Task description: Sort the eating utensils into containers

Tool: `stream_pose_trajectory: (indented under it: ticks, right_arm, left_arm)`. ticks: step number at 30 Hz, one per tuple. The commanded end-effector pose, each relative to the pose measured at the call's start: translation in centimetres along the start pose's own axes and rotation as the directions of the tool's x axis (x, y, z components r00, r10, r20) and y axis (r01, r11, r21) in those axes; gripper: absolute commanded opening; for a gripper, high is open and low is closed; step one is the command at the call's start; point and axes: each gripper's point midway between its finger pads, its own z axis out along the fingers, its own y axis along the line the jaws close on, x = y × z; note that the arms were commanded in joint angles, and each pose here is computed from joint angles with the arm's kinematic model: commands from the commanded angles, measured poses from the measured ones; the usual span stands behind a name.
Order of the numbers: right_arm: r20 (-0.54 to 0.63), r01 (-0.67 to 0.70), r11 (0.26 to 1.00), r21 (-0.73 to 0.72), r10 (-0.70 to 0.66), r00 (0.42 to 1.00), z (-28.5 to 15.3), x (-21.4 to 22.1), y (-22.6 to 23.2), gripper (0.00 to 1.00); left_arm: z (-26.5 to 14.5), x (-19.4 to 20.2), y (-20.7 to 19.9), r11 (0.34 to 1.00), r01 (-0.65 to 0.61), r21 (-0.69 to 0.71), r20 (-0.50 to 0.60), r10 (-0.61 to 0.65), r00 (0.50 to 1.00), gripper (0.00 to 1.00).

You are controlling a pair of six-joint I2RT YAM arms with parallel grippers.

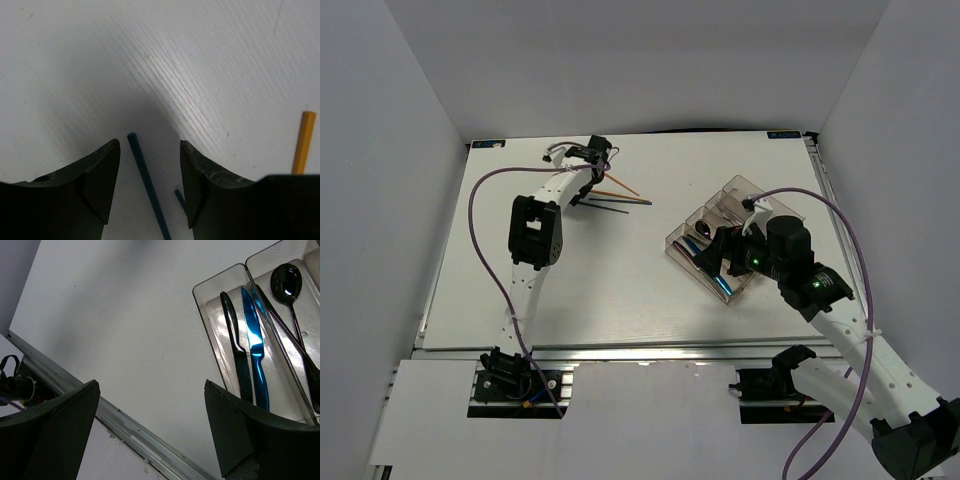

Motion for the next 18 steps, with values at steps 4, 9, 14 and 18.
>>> stream_pose_trajectory:
  ticks: [4, 9, 14, 18]
  right_arm:
    - [0.019, 0.029, 0.999, -0.044, -0.028, 0.999, 0.3, -0.7, 1.1, 0.89]
    - [0.021, 0.038, 0.998, -0.056, -0.036, 0.999, 0.1, -0.6, 1.5, 0.89]
    - [0.031, 0.039, 0.997, -0.062, -0.037, 0.999, 0.0, -0.5, 1.5, 0.89]
    - [0.039, 0.039, 0.996, -0.080, -0.036, 0.999, -0.2, -0.7, 1.9, 0.89]
  left_arm:
    - [0.2, 0.2, 0.1, 1.000, 0.006, -0.001, -0.012, -0.006, 1.000, 0.58]
    - [1.1, 1.7, 1.1, 0.999, -0.027, -0.035, -0.042, 0.026, 0.999, 0.39]
    - [1.7, 3.9, 3.1, 0.992, -0.104, -0.076, -0.096, 0.097, 0.991, 0.28]
    - [2.0, 6.0, 5.5, 0.981, -0.159, -0.110, -0.139, 0.143, 0.980, 0.06]
